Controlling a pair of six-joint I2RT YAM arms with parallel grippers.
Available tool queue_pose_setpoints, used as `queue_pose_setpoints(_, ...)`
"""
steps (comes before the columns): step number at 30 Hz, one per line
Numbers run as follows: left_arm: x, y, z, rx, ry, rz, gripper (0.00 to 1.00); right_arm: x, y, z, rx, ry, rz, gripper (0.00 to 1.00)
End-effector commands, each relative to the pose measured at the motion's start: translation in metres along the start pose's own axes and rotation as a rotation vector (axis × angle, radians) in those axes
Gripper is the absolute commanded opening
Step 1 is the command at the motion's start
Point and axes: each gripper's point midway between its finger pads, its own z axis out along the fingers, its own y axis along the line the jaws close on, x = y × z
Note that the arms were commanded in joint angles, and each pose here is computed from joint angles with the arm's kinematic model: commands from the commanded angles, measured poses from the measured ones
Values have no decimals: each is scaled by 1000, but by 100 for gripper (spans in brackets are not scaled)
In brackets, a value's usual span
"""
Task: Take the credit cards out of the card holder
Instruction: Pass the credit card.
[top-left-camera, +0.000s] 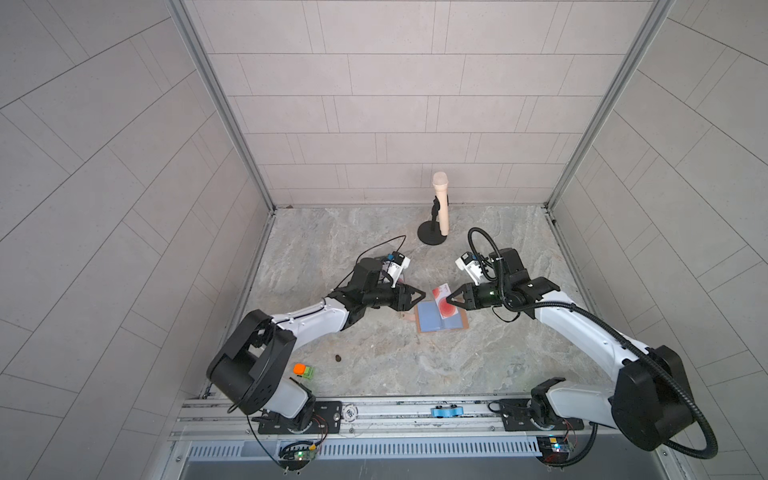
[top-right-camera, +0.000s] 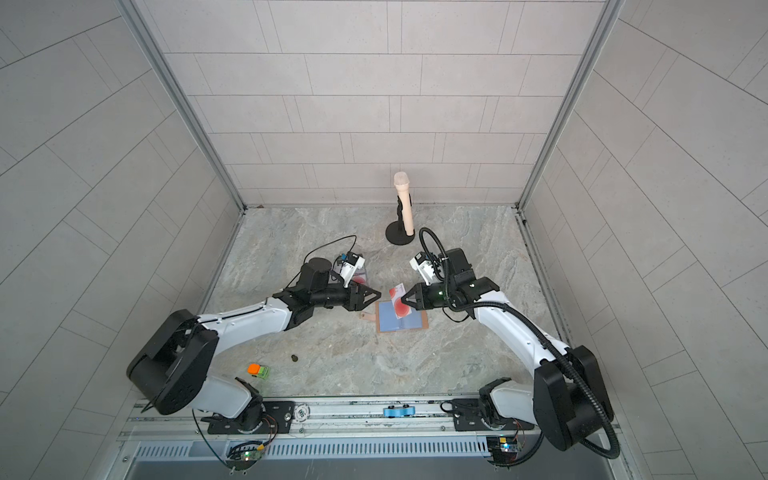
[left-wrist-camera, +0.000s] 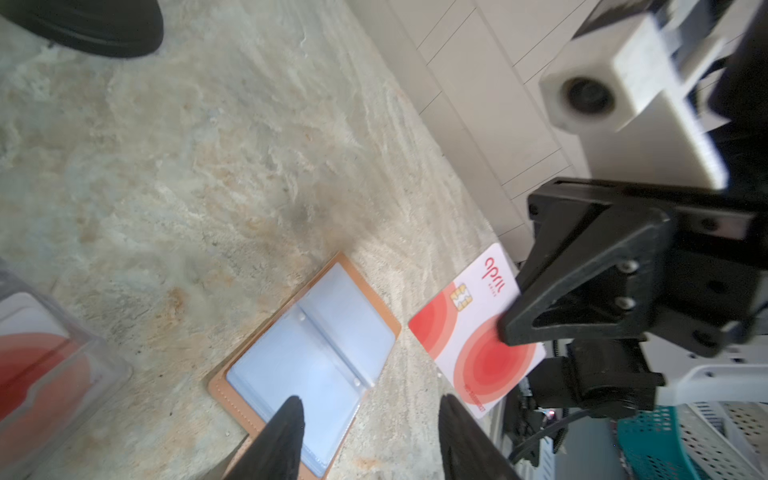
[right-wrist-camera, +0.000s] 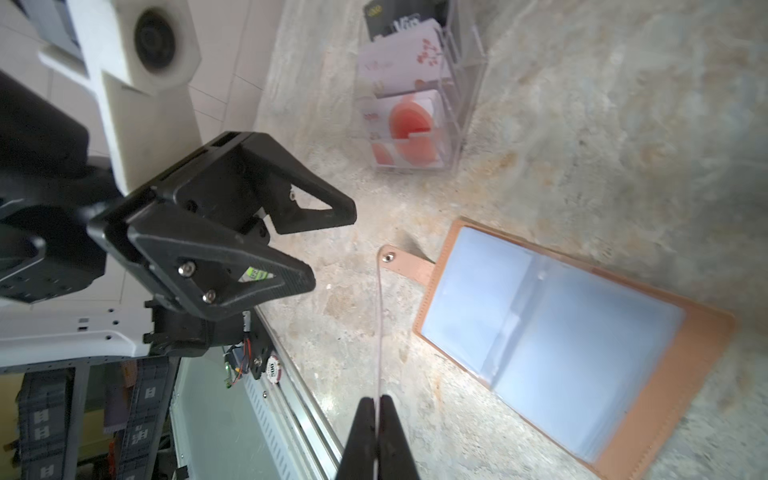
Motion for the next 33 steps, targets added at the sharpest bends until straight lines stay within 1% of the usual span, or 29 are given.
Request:
queue_pose_setpoints(1,-8,-40,-19,172,-4,22,58,-11,39,-14,-151,-34,-101,0)
queue_pose_setpoints(3,-11,-53,-25,222,-5,29,59,-10,51,-18,-203,-26,-128,0)
queue_pose_setpoints(5,-12,-64,-30,266,8,34,57,-9,62,-20,-251,-11,-149,0)
queue_pose_setpoints(7,-8,-70,-32,294,54,33,56,-8,72,-22,-290,0,-166,0)
queue_pose_setpoints(11,1,-73,-36,292,103,71,56,0,87,-22,-328,42,-216,0)
queue_pose_setpoints(14,1,-81,-40,330,112,76,55,6,92,-18,-338,73,-240,0)
queue_pose_setpoints(16,-1,-85,-41,347,107,75,53,7,94,-16,-343,84,-247,0)
queue_pose_setpoints(20,-6,-95,-44,399,93,65,41,7,95,-12,-352,104,-257,0)
queue_pose_setpoints(22,-7,-99,-45,415,83,67,38,8,93,-10,-356,116,-257,0)
queue_pose_setpoints(25,4,-103,-42,422,122,85,33,9,89,-5,-356,130,-257,0)
queue_pose_setpoints(28,12,-109,-39,437,158,97,25,8,86,-1,-351,134,-257,0)
queue_pose_setpoints(33,13,-112,-40,422,161,113,15,9,82,1,-337,145,-253,0)
